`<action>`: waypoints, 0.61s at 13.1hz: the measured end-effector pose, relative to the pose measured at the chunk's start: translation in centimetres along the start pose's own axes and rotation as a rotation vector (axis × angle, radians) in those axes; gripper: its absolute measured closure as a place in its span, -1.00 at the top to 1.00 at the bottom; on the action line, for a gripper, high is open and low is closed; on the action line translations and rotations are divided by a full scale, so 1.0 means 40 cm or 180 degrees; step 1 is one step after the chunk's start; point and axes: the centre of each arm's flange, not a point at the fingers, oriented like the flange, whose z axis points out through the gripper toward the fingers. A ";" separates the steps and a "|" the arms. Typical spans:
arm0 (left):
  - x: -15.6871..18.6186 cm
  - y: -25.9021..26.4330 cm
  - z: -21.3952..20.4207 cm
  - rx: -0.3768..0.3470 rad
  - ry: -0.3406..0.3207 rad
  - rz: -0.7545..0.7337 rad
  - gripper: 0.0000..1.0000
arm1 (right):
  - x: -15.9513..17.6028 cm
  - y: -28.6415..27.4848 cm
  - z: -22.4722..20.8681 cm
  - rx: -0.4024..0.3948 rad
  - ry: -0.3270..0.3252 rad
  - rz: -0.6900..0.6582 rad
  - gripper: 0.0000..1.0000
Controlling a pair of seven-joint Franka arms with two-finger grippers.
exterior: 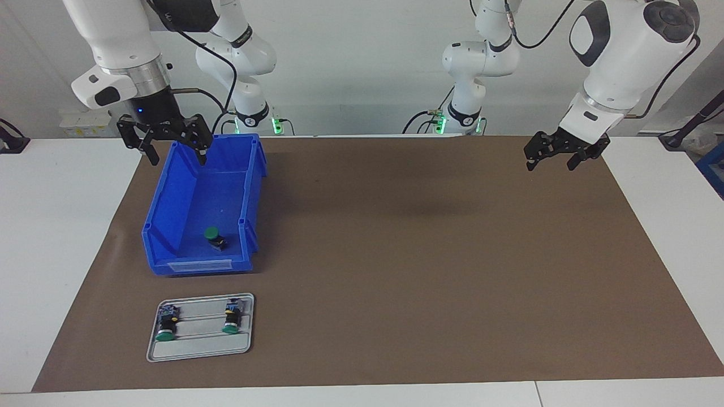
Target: Place and press button with both arms
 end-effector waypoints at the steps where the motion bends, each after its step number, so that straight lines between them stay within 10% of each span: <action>1: 0.000 0.000 0.000 0.0000 0.0000 0.0000 1.00 | -0.010 0.001 -0.007 -0.0004 -0.0053 0.0014 1.00; 8: 0.000 0.000 0.000 0.0000 0.0000 0.0000 1.00 | -0.051 0.003 -0.003 -0.0026 -0.0278 0.0083 1.00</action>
